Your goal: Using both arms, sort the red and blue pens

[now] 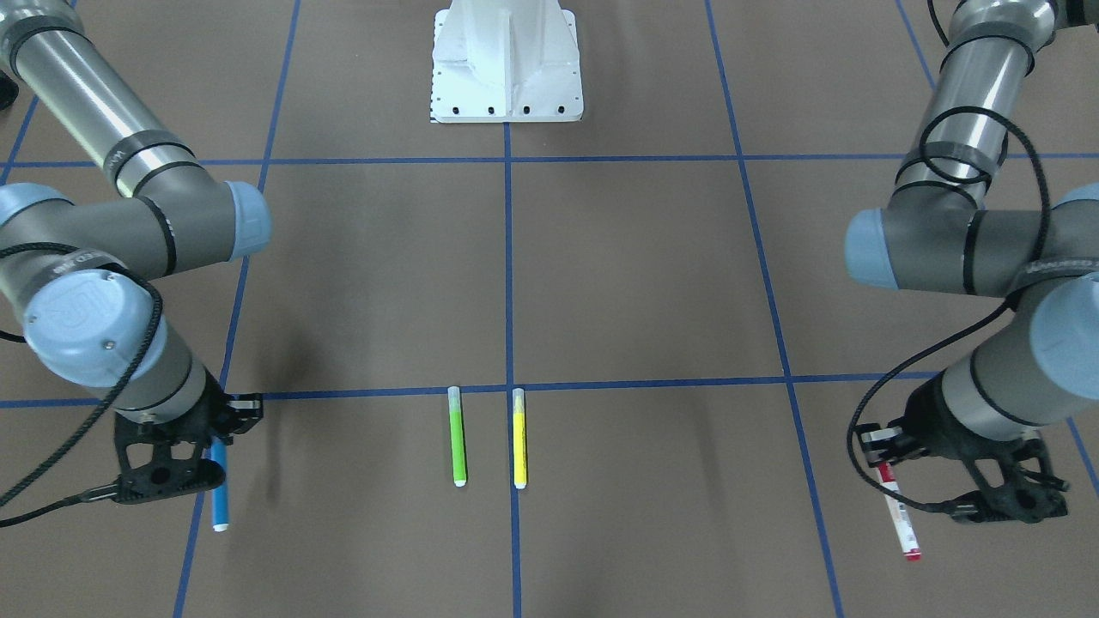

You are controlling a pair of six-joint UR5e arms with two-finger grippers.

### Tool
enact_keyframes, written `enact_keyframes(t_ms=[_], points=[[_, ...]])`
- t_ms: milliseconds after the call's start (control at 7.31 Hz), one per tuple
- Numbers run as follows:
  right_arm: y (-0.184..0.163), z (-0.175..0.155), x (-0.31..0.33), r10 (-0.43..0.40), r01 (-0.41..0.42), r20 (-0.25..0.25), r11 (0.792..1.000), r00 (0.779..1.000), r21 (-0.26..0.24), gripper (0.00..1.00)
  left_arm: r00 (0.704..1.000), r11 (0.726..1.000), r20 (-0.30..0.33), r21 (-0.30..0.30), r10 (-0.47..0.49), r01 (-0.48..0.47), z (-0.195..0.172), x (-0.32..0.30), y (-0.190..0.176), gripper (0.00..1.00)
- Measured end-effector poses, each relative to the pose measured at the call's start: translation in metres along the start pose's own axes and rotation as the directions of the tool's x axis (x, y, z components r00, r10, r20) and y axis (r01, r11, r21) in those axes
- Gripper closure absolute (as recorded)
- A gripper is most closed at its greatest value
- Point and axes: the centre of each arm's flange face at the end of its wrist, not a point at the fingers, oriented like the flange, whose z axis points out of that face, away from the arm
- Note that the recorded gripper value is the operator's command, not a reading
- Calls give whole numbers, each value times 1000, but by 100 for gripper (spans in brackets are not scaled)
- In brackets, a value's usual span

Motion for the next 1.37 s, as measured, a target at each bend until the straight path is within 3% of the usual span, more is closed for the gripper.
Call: enact_keyframes(t_ms=[274,684,958,1368], points=[[42,-9,96,-125,121,-56,990,991,-74,100,999,999,45,-29,28,-27,-18,-72,32,100],[144,7,224,-268,254,-50,948,962,-195,100,995,996,82,-76,62,-56,-6,-184,121,100],[223,18,274,-298,281,-28,924,954,-261,100,987,988,103,-108,126,-114,-12,-272,172,100],[322,45,320,-251,232,3,892,968,-388,100,977,971,142,-203,157,-127,-28,-354,212,100]])
